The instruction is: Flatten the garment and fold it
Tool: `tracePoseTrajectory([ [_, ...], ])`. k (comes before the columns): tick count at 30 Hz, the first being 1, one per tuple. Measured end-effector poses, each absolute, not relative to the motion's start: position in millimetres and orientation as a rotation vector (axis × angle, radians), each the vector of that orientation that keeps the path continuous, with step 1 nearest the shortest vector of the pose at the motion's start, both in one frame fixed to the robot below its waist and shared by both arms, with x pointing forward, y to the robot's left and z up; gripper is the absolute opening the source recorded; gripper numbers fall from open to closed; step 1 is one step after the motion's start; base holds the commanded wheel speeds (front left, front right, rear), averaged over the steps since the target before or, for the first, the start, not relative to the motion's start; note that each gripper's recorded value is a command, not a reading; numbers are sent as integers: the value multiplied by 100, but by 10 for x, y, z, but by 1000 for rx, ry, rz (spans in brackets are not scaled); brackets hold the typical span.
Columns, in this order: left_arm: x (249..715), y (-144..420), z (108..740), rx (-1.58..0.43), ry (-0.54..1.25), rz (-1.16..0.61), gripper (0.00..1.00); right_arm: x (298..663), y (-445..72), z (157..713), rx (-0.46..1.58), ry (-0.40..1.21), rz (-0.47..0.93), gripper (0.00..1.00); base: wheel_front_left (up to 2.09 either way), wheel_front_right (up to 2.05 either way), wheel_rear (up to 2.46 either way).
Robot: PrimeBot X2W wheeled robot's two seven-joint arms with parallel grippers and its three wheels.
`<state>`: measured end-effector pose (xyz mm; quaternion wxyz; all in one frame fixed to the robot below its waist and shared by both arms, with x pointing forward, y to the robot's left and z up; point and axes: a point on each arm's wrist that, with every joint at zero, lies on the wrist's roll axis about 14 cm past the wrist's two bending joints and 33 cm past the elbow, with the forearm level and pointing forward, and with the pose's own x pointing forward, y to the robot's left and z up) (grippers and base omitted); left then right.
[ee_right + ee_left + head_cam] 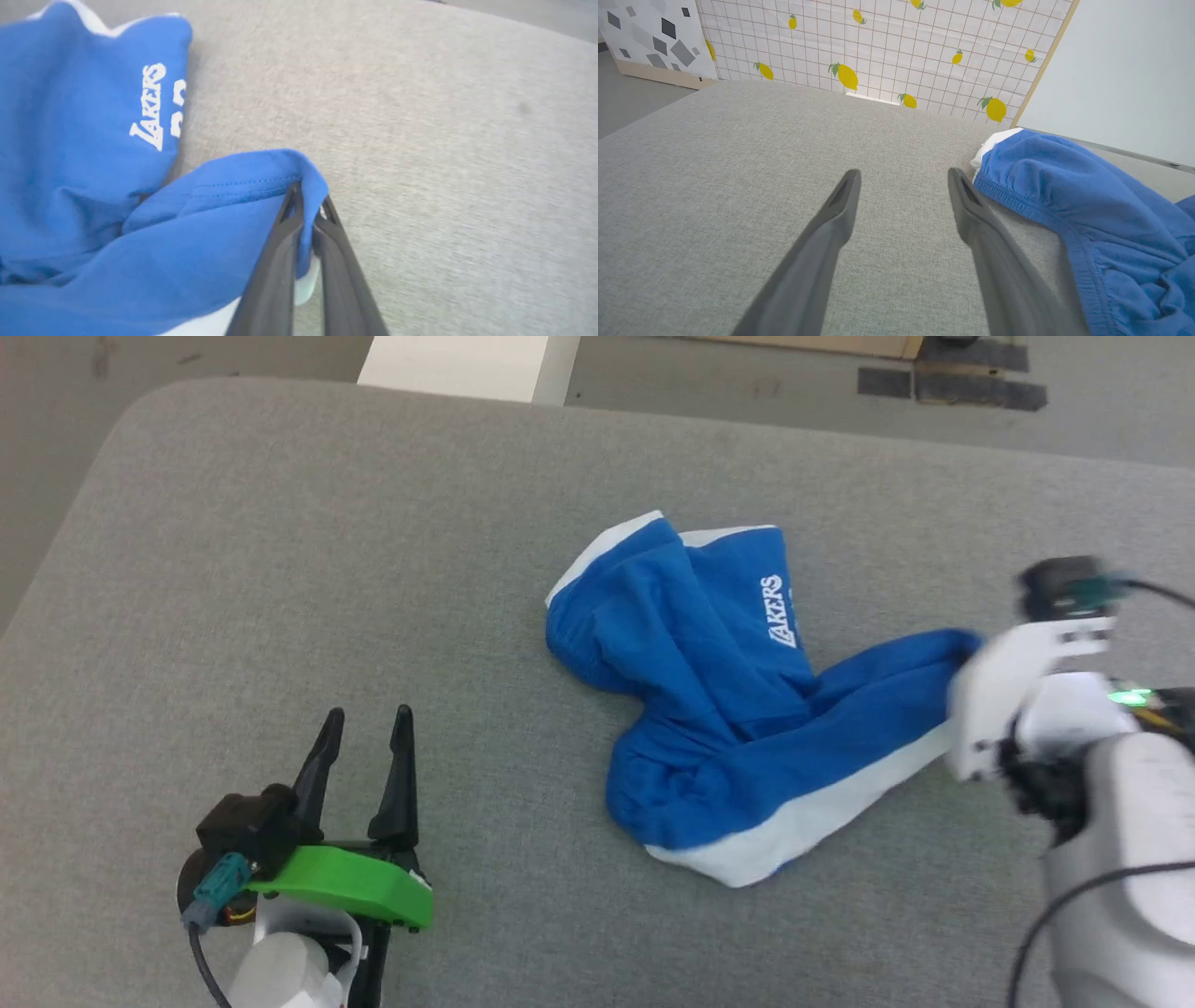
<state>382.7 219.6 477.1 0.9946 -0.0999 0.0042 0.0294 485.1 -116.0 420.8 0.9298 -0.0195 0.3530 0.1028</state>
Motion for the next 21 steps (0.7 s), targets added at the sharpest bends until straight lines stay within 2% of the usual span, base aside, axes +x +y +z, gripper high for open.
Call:
tracePoseTrajectory([
  [4, 3839, 2090, 4847, -213, -15, 28, 100, 4750, -1799, 4425, 28, 648, 28, 0, 0, 0, 0],
  [6, 3848, 2055, 4862, -216, -19, 16, 100, 4493, -2152, 4291, 49, 702, -71, 0, 0, 0, 0],
  [10, 3873, 1989, 4850, -222, -15, -8, 100, 3983, -2537, 3950, 75, 838, -183, 0, 0, 0, 0],
  [11, 3876, 1970, 4831, -223, -9, -14, 100, 3916, -2586, 3912, 97, 848, -199, 27, 0, 0, 0],
  [12, 3880, 1949, 4812, -224, -3, -19, 100, 3897, -2619, 3913, 112, 835, -208, 100, 0, 0, 0],
  [19, 3902, 1680, 4749, -279, 35, -98, 100, 4122, -2827, 4409, 242, 434, -258, 100, 0, 0, 0],
  [20, 3935, 1385, 4768, -341, 76, -176, 100, 4086, -2882, 4482, 269, 353, -274, 100, 0, 0, 0],
  [21, 3946, 1236, 4766, -362, 109, -221, 100, 4041, -2897, 4458, 277, 349, -280, 100, 0, 0, 0],
])
